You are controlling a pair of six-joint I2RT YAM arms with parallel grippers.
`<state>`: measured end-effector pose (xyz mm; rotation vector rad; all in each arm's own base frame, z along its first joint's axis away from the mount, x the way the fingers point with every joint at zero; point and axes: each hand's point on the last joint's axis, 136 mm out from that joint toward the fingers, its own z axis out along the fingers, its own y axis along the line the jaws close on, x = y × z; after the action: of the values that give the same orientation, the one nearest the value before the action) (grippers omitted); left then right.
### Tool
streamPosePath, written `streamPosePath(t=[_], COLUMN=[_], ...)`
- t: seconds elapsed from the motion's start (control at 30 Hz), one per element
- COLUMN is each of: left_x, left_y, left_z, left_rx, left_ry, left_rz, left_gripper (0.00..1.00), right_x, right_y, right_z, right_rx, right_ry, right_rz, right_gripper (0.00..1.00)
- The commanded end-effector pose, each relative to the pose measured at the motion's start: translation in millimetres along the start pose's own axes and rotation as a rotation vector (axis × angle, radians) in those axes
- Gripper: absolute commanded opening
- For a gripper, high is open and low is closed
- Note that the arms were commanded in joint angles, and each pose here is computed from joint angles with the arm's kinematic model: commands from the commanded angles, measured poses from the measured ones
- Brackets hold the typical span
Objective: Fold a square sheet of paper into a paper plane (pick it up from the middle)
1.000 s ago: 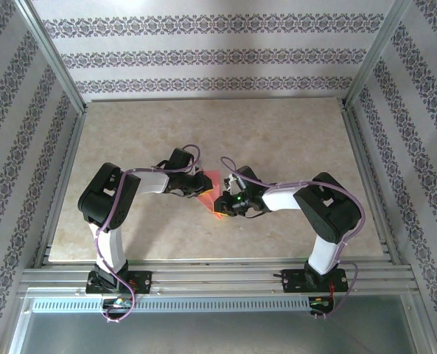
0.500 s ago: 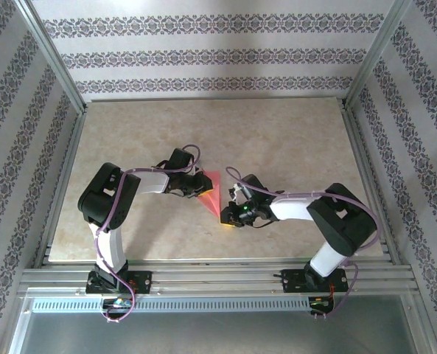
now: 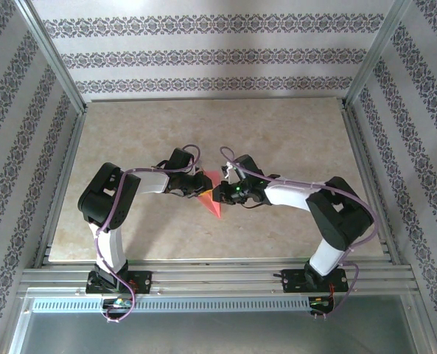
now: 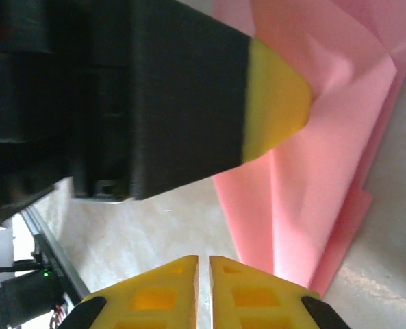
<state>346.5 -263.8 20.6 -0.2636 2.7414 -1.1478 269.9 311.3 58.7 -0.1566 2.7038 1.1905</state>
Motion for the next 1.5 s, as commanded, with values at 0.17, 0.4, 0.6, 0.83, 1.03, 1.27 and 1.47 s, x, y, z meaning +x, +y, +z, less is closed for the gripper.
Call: streamPosePath(t=[0.17,0.4,0.6,0.83,1.03,1.27,1.47], left_x=[35.2,34.9,34.7,34.3,33.8,35.5,34.1], left_y=[63.6,65.0,65.8,63.4,58.7,44.5,41.4], left_z=[8.9,7.8,8.5,7.5,6.3,10.6,8.8], left_rx=[-0.218,-0.227,-0.231,-0.225,-0.207,-0.135,-0.135], left_ry=[0.094,0.093,0.092,0.091,0.074,-0.037,-0.08], left_rz=[-0.094,-0.094,-0.095,-0.094,-0.118,-0.249,-0.262], left_gripper=[0.2,0.2,0.2,0.2,0.2,0.21,0.21], right_x=[13.5,40.3,76.3,96.4,47.2,12.4,7.1], right_y=[-20.2,-38.2,-50.7,-42.4,-6.4,1.9,-12.7], right_z=[23.8,24.1,11.7,-8.0,-33.0,-17.6,2.7], right_rx=[0.083,0.121,0.186,0.204,0.121,0.108,0.117], right_ry=[0.061,0.115,0.169,0.143,-0.053,-0.083,-0.029], right_rz=[-0.004,0.033,0.016,-0.058,-0.132,-0.097,-0.045], right_gripper=[0.12,0.12,0.11,0.11,0.13,0.12,0.12])
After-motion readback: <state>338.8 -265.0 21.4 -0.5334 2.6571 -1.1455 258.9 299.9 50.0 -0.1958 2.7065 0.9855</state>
